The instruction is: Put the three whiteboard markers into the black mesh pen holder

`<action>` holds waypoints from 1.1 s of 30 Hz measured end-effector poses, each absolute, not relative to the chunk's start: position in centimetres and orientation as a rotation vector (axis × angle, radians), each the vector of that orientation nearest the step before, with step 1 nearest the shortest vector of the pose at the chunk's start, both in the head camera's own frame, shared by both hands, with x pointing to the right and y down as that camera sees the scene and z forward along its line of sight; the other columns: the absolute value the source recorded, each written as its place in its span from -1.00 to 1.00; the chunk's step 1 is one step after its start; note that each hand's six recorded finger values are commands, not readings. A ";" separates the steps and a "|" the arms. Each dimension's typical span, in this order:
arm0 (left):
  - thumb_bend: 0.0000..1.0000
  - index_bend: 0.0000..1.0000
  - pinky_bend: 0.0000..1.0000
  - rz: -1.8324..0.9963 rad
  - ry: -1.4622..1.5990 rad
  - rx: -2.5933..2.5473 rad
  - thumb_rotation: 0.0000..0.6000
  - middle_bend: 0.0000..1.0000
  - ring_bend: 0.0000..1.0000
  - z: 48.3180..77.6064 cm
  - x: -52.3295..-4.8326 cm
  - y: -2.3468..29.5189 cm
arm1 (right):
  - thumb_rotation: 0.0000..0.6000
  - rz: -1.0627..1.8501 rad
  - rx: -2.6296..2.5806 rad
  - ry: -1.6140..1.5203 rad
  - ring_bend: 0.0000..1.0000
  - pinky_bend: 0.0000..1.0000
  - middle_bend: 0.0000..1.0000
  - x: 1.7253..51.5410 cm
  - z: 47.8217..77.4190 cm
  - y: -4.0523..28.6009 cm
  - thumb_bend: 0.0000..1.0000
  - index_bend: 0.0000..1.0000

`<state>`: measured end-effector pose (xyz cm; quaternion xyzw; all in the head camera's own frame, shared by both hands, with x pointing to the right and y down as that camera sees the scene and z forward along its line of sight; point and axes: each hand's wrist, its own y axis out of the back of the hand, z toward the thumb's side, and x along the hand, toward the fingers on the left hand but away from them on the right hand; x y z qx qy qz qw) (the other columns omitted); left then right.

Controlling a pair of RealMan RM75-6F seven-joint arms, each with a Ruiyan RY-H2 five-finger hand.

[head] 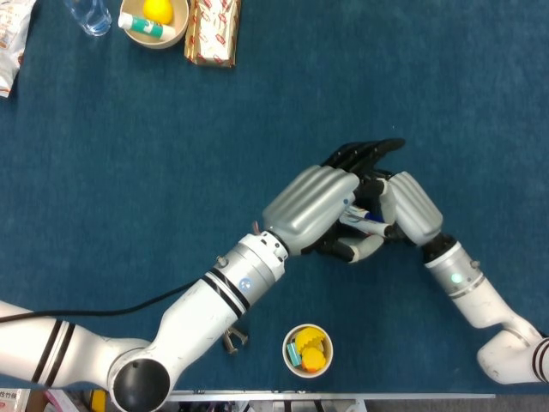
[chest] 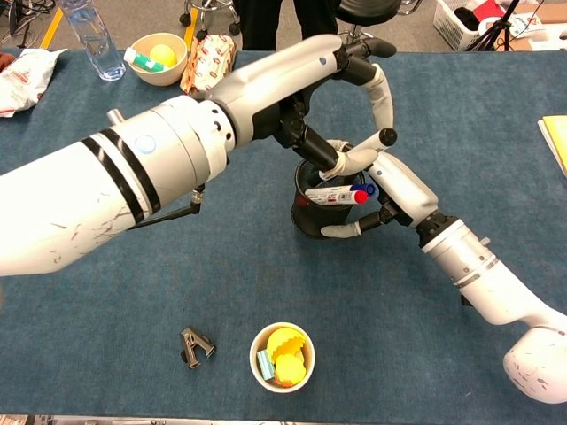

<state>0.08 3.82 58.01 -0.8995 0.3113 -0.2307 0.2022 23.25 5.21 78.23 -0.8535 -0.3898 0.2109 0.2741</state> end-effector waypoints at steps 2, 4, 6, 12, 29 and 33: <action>-0.31 0.18 -0.97 -0.641 0.868 -2.525 1.00 -1.00 -1.00 58.1 0.2 3.8 | 1.00 0.556 -2.302 -1.039 -0.12 -0.03 0.06 22.9 78.2 5.2 -0.97 -0.14; -0.31 0.18 -0.97 -0.639 0.867 -2.534 1.00 -1.00 -1.00 58.1 0.3 3.8 | 1.00 0.544 -2.309 -1.032 -0.12 -0.03 0.06 22.5 78.1 5.3 -0.97 -0.14; -0.31 0.18 -0.97 -0.638 0.868 -2.539 1.00 -1.00 -1.00 58.2 0.4 3.8 | 1.00 0.532 -2.317 -1.023 -0.12 -0.03 0.06 22.2 78.0 5.4 -0.97 -0.14; -0.31 0.18 -0.97 -0.645 0.875 -2.556 1.00 -1.00 -1.00 58.5 0.2 3.6 | 1.00 0.485 -2.333 -1.006 -0.12 -0.03 0.06 21.5 77.3 5.8 -0.97 -0.14; -0.31 -0.95 -0.97 -0.702 0.873 -2.594 1.00 -1.00 -1.00 60.0 -1.0 3.2 | 1.00 0.426 -2.328 -1.003 -0.12 -0.03 0.06 21.0 75.7 5.6 -0.97 -0.14; -0.32 -1.00 -0.97 -0.700 0.876 -2.596 1.00 -1.00 -1.00 59.9 -1.1 3.1 | 1.00 0.427 -2.326 -1.005 -0.12 -0.03 0.06 21.1 75.6 5.6 -0.97 -0.14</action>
